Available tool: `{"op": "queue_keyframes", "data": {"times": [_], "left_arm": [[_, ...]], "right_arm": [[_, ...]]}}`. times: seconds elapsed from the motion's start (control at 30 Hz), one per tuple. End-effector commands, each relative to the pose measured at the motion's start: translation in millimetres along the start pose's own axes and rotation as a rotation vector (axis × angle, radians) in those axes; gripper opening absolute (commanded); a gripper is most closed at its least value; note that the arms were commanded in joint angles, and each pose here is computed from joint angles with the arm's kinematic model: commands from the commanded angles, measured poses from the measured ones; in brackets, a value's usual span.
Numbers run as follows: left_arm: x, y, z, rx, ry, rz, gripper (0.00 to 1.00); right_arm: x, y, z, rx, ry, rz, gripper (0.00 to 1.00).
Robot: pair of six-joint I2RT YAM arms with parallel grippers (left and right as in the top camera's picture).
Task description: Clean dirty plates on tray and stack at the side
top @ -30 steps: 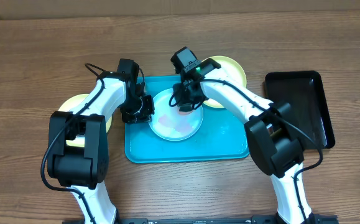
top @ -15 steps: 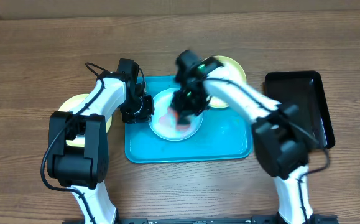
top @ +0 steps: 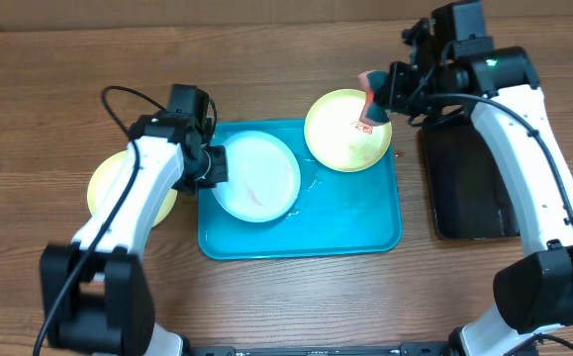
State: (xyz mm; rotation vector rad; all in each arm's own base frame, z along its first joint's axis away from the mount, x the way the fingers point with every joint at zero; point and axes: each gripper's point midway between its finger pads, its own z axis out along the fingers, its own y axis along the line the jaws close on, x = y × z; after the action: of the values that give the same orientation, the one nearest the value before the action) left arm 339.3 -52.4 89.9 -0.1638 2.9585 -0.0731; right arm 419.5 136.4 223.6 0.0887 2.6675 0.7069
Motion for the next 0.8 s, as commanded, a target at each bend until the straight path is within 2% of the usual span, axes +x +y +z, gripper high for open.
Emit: {"op": "queue_keyframes", "data": {"times": [0.0,0.1,0.3,0.77], "left_arm": [[-5,14,-37,-0.166,-0.132,0.022,0.04],[-1,21,-67,-0.363,-0.241,0.027,0.04],[5,17,-91,-0.582,-0.373,0.042,0.04],[-2,-3,-131,-0.77,-0.611,0.131,0.04]], "right_arm": [[-7,2,-13,-0.004,-0.039,-0.011,0.04],[-8,-3,-13,0.024,-0.048,-0.01,0.04],[-7,-3,-13,0.025,-0.044,-0.008,0.04],[-6,-4,-13,0.027,-0.038,-0.005,0.04]]}}
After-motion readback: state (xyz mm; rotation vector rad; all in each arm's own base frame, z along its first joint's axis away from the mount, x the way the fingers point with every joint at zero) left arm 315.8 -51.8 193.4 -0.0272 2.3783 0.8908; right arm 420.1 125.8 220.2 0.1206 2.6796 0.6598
